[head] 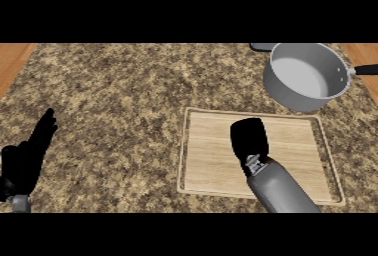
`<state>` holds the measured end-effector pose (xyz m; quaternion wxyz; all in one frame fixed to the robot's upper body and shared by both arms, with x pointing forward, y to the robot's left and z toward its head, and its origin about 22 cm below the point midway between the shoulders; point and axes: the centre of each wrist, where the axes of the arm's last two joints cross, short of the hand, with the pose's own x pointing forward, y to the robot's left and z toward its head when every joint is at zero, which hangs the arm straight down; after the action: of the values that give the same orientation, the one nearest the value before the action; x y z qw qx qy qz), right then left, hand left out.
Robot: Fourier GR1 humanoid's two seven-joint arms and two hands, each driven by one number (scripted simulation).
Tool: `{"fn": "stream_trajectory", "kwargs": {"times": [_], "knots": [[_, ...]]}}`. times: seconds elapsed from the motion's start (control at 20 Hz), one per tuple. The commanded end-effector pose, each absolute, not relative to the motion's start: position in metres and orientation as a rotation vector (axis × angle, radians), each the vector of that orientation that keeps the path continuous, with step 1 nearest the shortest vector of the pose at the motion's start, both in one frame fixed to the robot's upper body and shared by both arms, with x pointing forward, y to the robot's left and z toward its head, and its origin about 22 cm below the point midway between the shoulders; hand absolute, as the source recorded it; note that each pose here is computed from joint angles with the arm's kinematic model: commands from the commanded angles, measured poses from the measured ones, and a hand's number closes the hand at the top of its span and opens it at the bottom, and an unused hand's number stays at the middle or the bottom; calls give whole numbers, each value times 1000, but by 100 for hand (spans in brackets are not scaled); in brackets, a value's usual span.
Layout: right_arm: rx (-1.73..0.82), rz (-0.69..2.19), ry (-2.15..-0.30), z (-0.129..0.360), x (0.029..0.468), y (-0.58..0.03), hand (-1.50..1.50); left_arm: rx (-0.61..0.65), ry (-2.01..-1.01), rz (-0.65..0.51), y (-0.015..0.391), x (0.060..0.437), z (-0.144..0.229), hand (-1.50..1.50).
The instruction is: Pick the sweet potato from the tray and place it in the pot
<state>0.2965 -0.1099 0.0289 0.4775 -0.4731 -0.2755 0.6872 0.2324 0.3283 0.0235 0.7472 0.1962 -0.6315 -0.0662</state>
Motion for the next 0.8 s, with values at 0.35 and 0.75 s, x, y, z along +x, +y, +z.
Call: {"fn": "stream_trajectory", "kwargs": {"times": [0.35, 0.75], "knots": [[-554, 1674, -1181, 44, 273, -219, 150, 465, -1377, -118, 328, 231, 27, 0], [-934, 1390, -1572, 128, 258, -255, 150, 445, -1359, -124, 333, 224, 15, 0]]}}
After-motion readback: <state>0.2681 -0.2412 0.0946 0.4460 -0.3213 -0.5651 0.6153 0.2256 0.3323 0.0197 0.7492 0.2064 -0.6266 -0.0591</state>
